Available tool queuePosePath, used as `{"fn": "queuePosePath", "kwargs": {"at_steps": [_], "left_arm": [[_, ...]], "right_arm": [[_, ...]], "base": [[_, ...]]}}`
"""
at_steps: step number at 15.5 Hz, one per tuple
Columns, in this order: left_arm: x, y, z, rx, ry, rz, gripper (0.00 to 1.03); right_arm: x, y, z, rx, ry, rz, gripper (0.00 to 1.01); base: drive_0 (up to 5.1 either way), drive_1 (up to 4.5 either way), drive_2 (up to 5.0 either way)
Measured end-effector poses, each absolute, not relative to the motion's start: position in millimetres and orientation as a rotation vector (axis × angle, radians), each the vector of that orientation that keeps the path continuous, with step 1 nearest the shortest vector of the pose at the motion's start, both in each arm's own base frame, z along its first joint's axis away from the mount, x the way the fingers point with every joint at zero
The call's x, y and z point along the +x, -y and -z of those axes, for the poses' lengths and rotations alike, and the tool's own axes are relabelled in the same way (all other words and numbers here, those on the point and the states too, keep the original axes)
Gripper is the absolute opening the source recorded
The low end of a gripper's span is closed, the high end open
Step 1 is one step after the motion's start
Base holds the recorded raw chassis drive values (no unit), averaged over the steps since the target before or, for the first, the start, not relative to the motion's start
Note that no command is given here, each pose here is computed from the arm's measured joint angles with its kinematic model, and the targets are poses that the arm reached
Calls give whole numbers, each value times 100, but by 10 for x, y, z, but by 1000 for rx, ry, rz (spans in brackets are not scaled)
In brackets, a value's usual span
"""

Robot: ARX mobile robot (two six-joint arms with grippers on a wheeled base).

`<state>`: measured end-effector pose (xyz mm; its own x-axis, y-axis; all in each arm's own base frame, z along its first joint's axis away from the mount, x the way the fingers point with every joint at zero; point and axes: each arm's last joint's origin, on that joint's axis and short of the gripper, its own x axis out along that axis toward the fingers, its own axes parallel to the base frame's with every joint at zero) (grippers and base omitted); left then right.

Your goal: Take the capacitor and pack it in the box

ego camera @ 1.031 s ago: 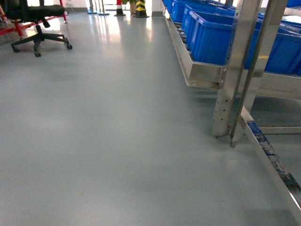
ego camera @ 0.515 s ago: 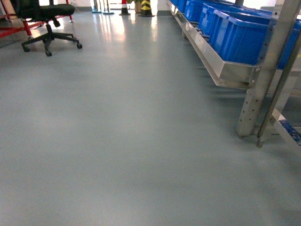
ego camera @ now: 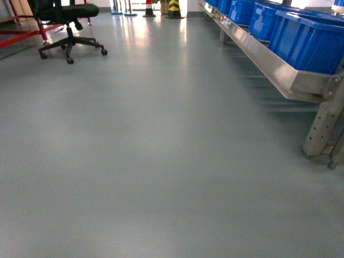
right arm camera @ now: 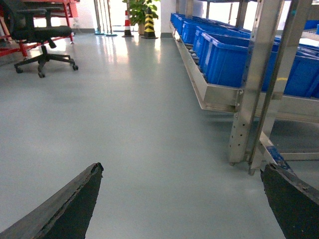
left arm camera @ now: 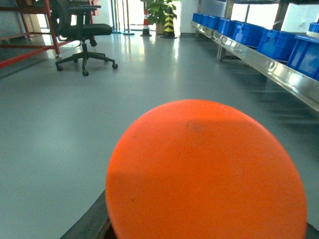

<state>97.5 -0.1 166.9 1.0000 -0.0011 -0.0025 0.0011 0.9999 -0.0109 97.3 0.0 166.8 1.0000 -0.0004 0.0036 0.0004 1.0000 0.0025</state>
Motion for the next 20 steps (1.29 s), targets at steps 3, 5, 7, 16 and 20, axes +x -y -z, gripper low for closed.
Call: {"fn": "queuePosePath", "kwargs": {"at_steps": [3, 5, 7, 16, 20], "left_arm": [[975, 1, -1668, -11, -4, 0, 44], [975, 1, -1670, -11, -1, 2, 44], [975, 1, -1668, -11, -3, 1, 44], [975, 1, -1669, -11, -2, 1, 44], [975, 1, -1668, -11, -3, 1, 44]], "right_arm": [[973, 0, -1666, 2, 2, 0, 98], [973, 0, -1666, 2, 2, 0, 98], [973, 0, -1667, 2, 3, 0, 98], [973, 0, -1665, 2, 0, 0, 98], [973, 0, -1666, 2, 2, 0, 98]], "base": [[-502, 238, 238], [-504, 237, 237], [-494, 247, 247], [-496, 245, 245], [-501, 240, 240]]}}
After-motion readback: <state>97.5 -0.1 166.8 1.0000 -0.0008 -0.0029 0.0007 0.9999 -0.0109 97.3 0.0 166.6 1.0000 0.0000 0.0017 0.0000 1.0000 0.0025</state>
